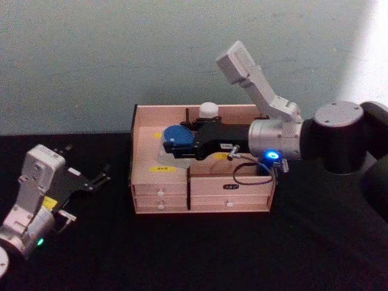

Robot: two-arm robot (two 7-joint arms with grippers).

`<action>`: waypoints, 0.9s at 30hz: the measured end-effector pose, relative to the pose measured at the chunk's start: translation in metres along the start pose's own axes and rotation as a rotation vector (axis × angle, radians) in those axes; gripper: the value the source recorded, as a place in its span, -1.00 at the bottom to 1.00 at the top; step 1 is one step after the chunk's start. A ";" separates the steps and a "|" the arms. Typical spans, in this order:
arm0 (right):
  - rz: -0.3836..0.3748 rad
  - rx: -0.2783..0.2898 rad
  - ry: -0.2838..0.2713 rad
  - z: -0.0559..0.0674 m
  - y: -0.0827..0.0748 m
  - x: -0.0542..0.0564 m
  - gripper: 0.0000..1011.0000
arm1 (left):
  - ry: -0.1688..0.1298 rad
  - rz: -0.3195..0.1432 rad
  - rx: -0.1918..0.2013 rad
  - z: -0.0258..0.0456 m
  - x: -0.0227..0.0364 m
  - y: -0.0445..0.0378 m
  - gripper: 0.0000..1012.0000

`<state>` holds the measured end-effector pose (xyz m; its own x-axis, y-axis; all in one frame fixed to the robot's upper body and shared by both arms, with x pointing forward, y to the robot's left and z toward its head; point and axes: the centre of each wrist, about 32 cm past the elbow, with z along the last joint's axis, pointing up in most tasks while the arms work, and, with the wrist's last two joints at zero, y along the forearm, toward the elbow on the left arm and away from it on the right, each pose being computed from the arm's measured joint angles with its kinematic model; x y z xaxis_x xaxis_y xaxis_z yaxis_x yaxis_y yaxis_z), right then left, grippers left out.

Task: Pick up the facial cleanser and watermelon frost from the table and place them into the tiered storage box.

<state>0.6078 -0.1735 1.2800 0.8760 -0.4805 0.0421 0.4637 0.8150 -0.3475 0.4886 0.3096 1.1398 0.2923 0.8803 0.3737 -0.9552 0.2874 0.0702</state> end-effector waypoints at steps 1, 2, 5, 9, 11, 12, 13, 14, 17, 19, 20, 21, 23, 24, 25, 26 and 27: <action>-0.001 -0.002 -0.001 0.000 0.002 0.001 0.41 | 0.000 0.000 0.000 0.0000 0.0000 0.0000 0.98; -0.002 -0.006 -0.003 0.001 0.004 0.001 0.41 | 0.000 0.000 0.000 0.0000 0.0000 0.0000 0.98; -0.006 -0.015 -0.009 0.002 0.012 0.004 0.41 | 0.000 0.000 0.000 0.0000 0.0000 0.0000 0.98; -0.012 -0.026 -0.005 0.001 0.021 0.008 0.42 | 0.000 0.000 0.000 0.0000 0.0000 0.0000 0.98; -0.014 -0.030 -0.001 0.000 0.026 0.011 0.42 | 0.000 0.000 0.000 0.0000 0.0000 0.0000 0.98; -0.013 -0.031 0.000 0.000 0.028 0.011 0.41 | 0.000 0.000 0.000 0.0000 0.0000 0.0000 0.98; -0.011 -0.032 0.002 0.000 0.030 0.012 0.41 | 0.000 0.000 0.000 0.0000 0.0000 0.0000 0.98; -0.010 -0.032 0.003 0.000 0.032 0.013 0.41 | 0.000 0.000 0.000 0.0000 0.0000 0.0000 0.98; -0.008 -0.034 0.006 0.000 0.037 0.015 0.41 | 0.000 0.000 0.000 0.0000 0.0000 0.0000 0.98; -0.006 -0.035 0.008 -0.001 0.041 0.016 0.41 | 0.000 0.000 0.000 0.0000 0.0000 0.0000 0.98; -0.006 -0.035 0.009 -0.001 0.042 0.017 0.41 | 0.000 0.000 0.000 0.0000 0.0000 0.0000 0.98; -0.004 -0.034 0.010 -0.001 0.045 0.017 0.41 | 0.000 0.000 0.000 0.0000 0.0000 0.0000 0.98; -0.003 -0.036 0.011 -0.001 0.047 0.018 0.41 | 0.000 0.000 0.000 0.0000 0.0000 0.0000 0.98; -0.003 -0.038 0.012 -0.002 0.049 0.018 0.41 | 0.000 0.000 0.000 0.0000 0.0000 0.0000 0.98; -0.004 -0.040 0.012 -0.002 0.050 0.018 0.41 | 0.000 0.000 0.000 0.0000 0.0000 0.0000 0.98; -0.005 -0.041 0.012 -0.003 0.051 0.018 0.41 | 0.000 0.000 0.000 0.0000 0.0000 0.0000 0.98; -0.005 -0.042 0.012 -0.003 0.051 0.019 0.41 | 0.000 0.000 0.000 0.0000 0.0000 0.0000 0.98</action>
<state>0.6475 -0.1415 1.2600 0.8719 -0.4886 0.0327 0.4618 0.7982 -0.3867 0.4886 0.3096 1.1398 0.2923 0.8803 0.3737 -0.9552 0.2874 0.0703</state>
